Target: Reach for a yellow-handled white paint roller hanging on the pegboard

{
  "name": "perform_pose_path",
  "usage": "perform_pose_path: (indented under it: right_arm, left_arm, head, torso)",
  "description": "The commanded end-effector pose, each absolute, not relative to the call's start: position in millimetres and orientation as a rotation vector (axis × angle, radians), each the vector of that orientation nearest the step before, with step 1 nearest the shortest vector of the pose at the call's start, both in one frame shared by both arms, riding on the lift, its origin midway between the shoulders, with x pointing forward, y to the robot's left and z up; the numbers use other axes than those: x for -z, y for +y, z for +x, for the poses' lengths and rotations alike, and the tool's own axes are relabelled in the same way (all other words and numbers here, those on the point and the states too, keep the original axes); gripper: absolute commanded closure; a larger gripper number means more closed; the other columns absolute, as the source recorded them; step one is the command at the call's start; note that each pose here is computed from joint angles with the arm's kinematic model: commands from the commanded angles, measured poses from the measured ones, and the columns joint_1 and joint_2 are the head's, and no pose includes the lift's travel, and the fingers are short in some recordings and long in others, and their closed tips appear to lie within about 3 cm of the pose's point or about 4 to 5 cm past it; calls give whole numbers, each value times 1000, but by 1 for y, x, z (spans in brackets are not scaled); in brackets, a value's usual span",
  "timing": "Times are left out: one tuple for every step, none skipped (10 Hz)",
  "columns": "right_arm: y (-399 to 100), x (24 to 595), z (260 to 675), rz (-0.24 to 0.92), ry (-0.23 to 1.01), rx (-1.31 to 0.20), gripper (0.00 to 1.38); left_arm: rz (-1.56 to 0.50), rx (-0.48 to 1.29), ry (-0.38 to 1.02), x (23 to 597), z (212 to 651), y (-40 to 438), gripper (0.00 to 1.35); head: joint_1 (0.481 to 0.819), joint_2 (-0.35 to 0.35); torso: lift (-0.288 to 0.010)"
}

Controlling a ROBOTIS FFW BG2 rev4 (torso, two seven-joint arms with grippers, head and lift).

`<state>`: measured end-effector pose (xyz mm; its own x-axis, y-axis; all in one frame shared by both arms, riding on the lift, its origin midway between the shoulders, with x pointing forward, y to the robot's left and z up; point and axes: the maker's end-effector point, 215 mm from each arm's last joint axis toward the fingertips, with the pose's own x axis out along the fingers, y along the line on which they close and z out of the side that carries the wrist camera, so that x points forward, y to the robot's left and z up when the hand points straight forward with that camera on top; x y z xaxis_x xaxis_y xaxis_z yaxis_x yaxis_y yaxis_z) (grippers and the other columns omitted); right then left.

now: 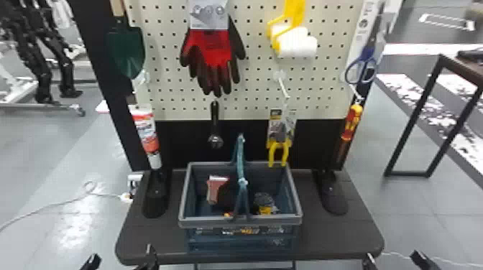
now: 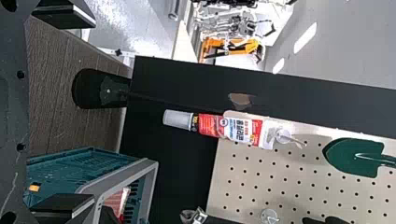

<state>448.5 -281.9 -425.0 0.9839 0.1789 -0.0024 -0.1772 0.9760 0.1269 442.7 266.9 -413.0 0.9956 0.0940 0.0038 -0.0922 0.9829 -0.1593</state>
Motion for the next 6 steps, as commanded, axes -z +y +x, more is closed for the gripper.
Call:
perform_pose_path:
  right_arm:
    - [-281,425,448,132,13,-178,-2]
    - [-281,425,448,132,13,-178,-2]
    - [-281,425,448,132,13,-178,-2]
    - [-281,425,448,132,13,-178,-2]
    - [-281,425,448,132,13,-178,-2]
    - [-281,425,448,132,13,-178,-2]
  left_arm:
    - [-160,-94,-11,413,443,267,-2]
    - [-160,-94,-11,413,443,267,-2]
    - [-160,-94,-11,413,443,267,-2]
    - [-160,-94,-11,413,443,267,-2]
    - [-160,-94,-11,413,443,267,-2]
    - [-160,-94,-11,413,443,267,-2]
  head:
    - [549,0]
    - [549,0]
    - [549,0]
    - [549,0]
    - [549,0]
    - [549,0]
  torso:
    - [-100]
    - [-100]
    - [-100]
    - [-100]
    - [-100]
    - [-100]
